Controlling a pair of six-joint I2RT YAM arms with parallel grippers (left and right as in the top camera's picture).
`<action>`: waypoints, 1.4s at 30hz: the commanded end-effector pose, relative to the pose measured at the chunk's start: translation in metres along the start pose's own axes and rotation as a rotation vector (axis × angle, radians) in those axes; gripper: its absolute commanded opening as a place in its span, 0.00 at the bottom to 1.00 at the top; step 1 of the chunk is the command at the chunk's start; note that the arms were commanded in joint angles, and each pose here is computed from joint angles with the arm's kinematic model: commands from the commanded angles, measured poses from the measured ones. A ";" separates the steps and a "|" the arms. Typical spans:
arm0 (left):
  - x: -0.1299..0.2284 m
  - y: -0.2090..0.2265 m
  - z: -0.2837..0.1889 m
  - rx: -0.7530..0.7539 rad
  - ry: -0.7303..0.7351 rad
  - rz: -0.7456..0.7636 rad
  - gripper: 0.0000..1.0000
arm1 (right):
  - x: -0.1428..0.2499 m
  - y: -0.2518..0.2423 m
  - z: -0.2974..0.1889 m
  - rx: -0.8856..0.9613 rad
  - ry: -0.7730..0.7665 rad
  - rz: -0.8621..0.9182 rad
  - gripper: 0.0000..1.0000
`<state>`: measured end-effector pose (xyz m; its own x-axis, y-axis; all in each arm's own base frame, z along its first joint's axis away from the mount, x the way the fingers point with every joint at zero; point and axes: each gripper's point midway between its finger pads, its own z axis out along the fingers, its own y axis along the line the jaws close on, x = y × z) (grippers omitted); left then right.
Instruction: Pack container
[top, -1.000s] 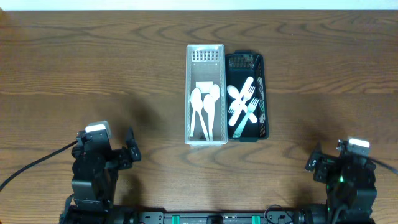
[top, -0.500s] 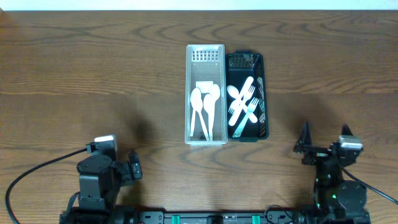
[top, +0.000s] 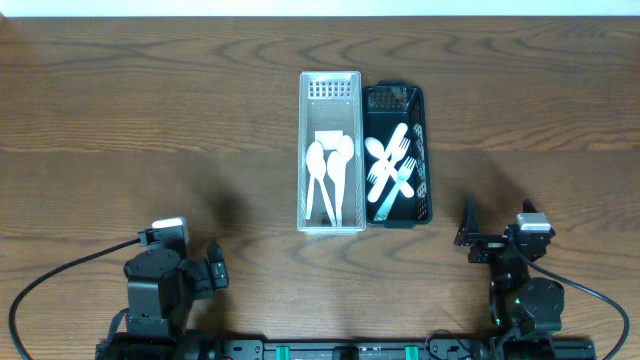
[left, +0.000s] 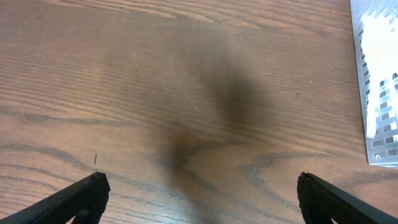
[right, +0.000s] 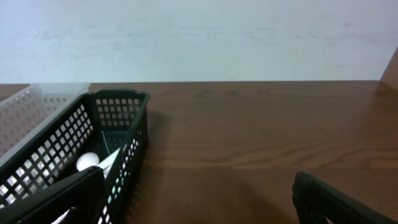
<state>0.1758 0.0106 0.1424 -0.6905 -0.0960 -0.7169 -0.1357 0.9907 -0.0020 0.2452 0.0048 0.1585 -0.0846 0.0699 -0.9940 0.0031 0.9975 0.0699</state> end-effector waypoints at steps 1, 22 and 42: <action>-0.001 -0.001 -0.001 0.007 -0.003 0.010 0.98 | 0.002 0.005 0.000 -0.029 0.001 -0.009 0.99; -0.001 -0.001 -0.001 0.007 -0.003 0.010 0.98 | 0.002 0.005 0.000 -0.029 0.001 -0.010 0.99; -0.070 -0.011 -0.008 0.050 -0.533 0.069 0.98 | 0.002 0.005 0.000 -0.029 0.001 -0.010 0.99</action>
<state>0.2134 0.0065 0.2093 -0.2722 -0.0591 -0.9604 -0.0824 0.9959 -0.0379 0.2452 0.0075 0.1586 -0.0850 0.0700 -0.9939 -0.0125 0.9974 0.0713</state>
